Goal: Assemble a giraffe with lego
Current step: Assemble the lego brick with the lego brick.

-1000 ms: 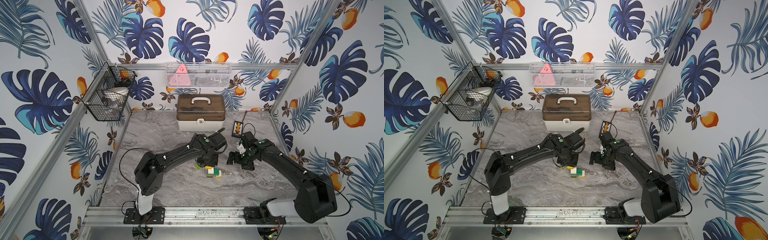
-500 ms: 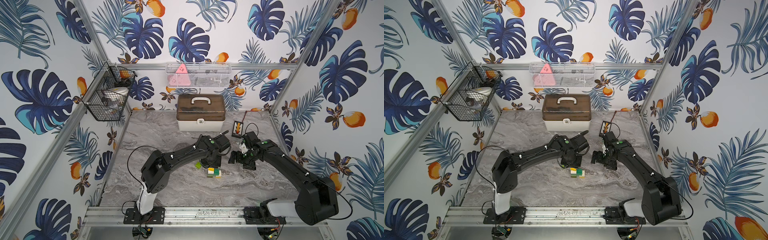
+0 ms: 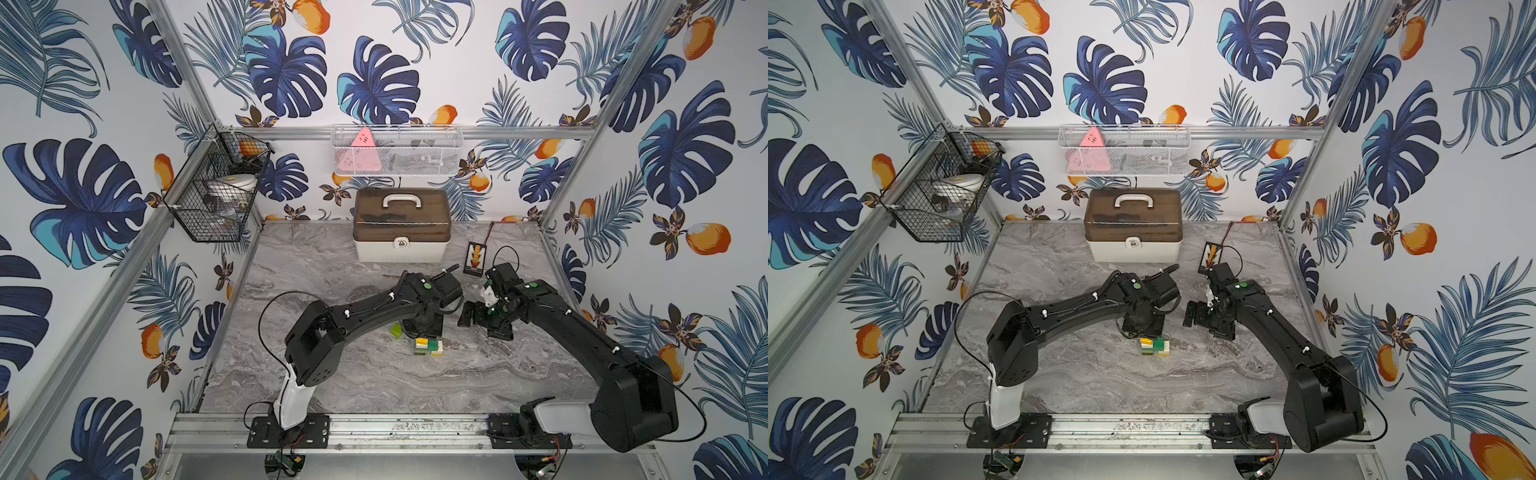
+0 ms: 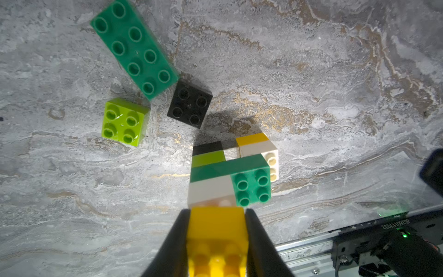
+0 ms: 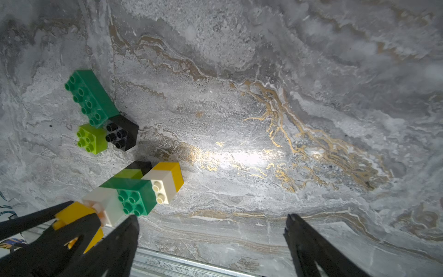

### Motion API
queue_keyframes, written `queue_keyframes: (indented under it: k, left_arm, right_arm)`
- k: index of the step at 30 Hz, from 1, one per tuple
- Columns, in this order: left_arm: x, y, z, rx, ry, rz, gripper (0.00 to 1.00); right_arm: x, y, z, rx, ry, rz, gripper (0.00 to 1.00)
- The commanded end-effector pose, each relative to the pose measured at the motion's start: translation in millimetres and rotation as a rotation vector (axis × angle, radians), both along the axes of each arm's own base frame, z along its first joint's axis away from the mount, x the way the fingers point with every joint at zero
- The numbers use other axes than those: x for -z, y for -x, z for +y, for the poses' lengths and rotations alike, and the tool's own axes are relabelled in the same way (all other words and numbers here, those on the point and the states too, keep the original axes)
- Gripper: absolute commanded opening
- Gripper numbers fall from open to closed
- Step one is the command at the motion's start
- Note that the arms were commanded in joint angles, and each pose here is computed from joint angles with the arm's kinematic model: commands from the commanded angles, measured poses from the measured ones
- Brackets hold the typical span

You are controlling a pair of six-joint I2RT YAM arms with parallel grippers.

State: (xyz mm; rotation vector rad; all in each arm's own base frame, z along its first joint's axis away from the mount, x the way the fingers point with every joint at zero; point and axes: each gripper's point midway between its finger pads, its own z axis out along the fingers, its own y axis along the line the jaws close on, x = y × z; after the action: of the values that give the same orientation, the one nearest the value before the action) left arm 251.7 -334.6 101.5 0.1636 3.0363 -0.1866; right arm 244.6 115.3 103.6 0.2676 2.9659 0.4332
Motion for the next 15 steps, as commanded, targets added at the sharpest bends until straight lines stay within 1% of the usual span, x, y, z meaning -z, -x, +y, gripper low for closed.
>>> queue_keyframes:
  k: [1, 10, 15]
  left_arm:
    - [-1.1, 0.8, 2.7, -0.019, -0.022, 0.0, 0.26]
    - [3.3, 3.4, 2.6, -0.017, -0.041, 0.007, 0.26]
    - [7.3, 4.8, 5.1, -0.026, -0.075, 0.012, 0.27]
  right_arm:
    - [-3.4, -3.0, -0.4, -0.003, -0.005, -0.022, 0.98]
    - [-2.7, -0.3, -4.3, 0.007, -0.005, -0.024, 0.98]
    - [-3.6, 0.2, -6.0, 0.01, -0.008, -0.03, 0.98]
